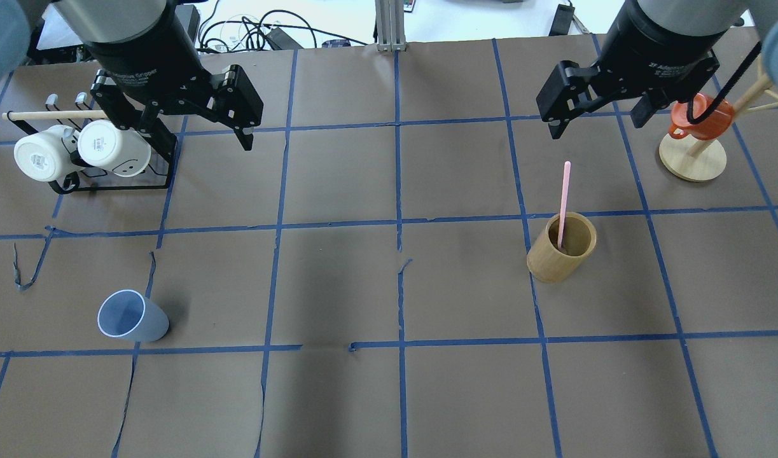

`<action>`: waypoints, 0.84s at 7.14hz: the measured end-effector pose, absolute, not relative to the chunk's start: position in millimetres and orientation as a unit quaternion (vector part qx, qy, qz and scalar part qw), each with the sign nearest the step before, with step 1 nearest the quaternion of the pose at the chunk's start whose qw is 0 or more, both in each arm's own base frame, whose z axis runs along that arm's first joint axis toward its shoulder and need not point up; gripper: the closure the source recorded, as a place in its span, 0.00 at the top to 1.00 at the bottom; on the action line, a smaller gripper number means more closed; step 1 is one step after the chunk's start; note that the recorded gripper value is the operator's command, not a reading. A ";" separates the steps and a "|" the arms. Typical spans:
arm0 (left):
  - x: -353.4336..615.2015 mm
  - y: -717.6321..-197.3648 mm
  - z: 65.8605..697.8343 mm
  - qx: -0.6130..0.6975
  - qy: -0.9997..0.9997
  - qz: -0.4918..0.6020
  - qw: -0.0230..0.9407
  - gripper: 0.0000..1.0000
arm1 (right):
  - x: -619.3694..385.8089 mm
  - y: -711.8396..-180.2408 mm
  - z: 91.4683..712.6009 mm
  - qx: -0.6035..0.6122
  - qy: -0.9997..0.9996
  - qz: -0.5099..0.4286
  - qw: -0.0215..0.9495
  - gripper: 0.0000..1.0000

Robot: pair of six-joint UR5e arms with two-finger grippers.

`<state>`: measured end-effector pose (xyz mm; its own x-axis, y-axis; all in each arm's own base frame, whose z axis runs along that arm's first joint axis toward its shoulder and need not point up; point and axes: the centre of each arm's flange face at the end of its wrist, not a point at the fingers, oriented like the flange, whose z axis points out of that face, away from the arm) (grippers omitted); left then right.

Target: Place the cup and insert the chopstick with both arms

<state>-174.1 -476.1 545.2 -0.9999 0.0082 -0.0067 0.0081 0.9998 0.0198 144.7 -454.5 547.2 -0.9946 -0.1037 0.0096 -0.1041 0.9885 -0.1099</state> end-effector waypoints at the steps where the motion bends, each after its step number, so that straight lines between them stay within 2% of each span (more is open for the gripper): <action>1: -174.0 -476.5 545.0 0.003 1.000 0.010 0.003 1.00 | 144.6 -454.1 547.0 0.052 -0.997 0.055 0.002 1.00; 6: -173.2 -480.0 540.8 0.001 1.000 0.014 0.003 1.00 | 144.3 -453.9 546.8 0.051 -0.997 0.054 0.003 1.00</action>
